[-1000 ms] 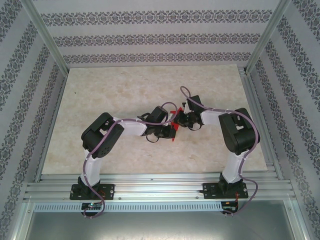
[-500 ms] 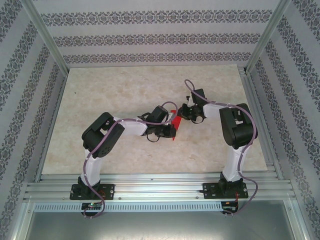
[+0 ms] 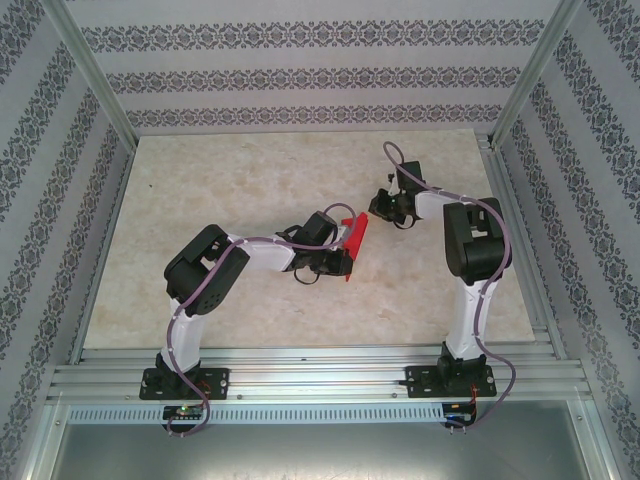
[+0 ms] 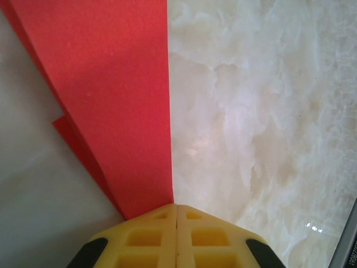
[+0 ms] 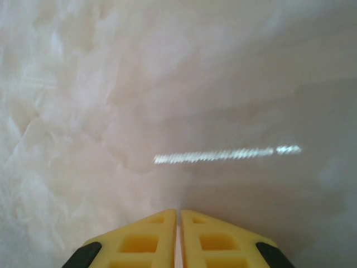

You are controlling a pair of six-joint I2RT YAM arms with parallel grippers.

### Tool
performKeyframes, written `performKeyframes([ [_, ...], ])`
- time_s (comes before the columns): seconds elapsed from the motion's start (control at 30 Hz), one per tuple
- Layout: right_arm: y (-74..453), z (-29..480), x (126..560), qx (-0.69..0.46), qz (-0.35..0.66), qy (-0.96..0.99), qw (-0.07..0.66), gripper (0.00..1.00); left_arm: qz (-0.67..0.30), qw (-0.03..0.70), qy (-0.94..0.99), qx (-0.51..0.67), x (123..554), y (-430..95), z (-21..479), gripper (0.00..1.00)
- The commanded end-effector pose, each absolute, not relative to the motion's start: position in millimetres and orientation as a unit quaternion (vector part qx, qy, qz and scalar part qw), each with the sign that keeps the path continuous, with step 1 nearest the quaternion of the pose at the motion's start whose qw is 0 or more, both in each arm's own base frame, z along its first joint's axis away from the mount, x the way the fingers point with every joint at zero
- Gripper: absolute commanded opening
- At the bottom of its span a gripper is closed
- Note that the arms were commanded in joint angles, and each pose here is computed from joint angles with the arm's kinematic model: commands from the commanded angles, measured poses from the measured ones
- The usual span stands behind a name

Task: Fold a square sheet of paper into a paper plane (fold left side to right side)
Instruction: Fold the wing for the fifth time at the center of the table.

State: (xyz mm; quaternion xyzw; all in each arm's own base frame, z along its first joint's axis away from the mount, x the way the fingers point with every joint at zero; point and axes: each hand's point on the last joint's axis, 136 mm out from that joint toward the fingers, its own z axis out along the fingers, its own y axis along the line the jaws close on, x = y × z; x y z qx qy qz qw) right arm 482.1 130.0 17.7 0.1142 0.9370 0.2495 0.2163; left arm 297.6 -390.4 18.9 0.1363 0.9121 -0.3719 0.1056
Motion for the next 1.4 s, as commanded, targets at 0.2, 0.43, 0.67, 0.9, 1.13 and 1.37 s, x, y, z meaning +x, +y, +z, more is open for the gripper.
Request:
performKeyframes([
  [0.2,124,80,475,0.116,0.265,0.914,0.283,0.12,-0.290,-0.019,0.948,0.130,236,-355,-46,0.09],
  [0.43,174,81,420,0.113,0.349,0.896,0.251,0.13,-0.296,-0.013,0.946,0.130,237,-358,-42,0.10],
  [0.67,210,37,398,0.106,0.356,0.907,0.199,0.13,-0.295,-0.010,0.946,0.130,238,-357,-40,0.10],
  [0.9,187,-5,393,0.115,0.266,0.942,0.171,0.12,-0.292,-0.025,0.944,0.153,225,-351,-38,0.11],
  [1.13,181,-14,392,0.120,0.250,0.947,0.161,0.12,-0.286,-0.064,0.936,0.196,187,-348,-37,0.11],
  [1.37,181,-17,392,0.121,0.250,0.947,0.159,0.12,-0.282,-0.078,0.935,0.199,167,-341,-37,0.11],
])
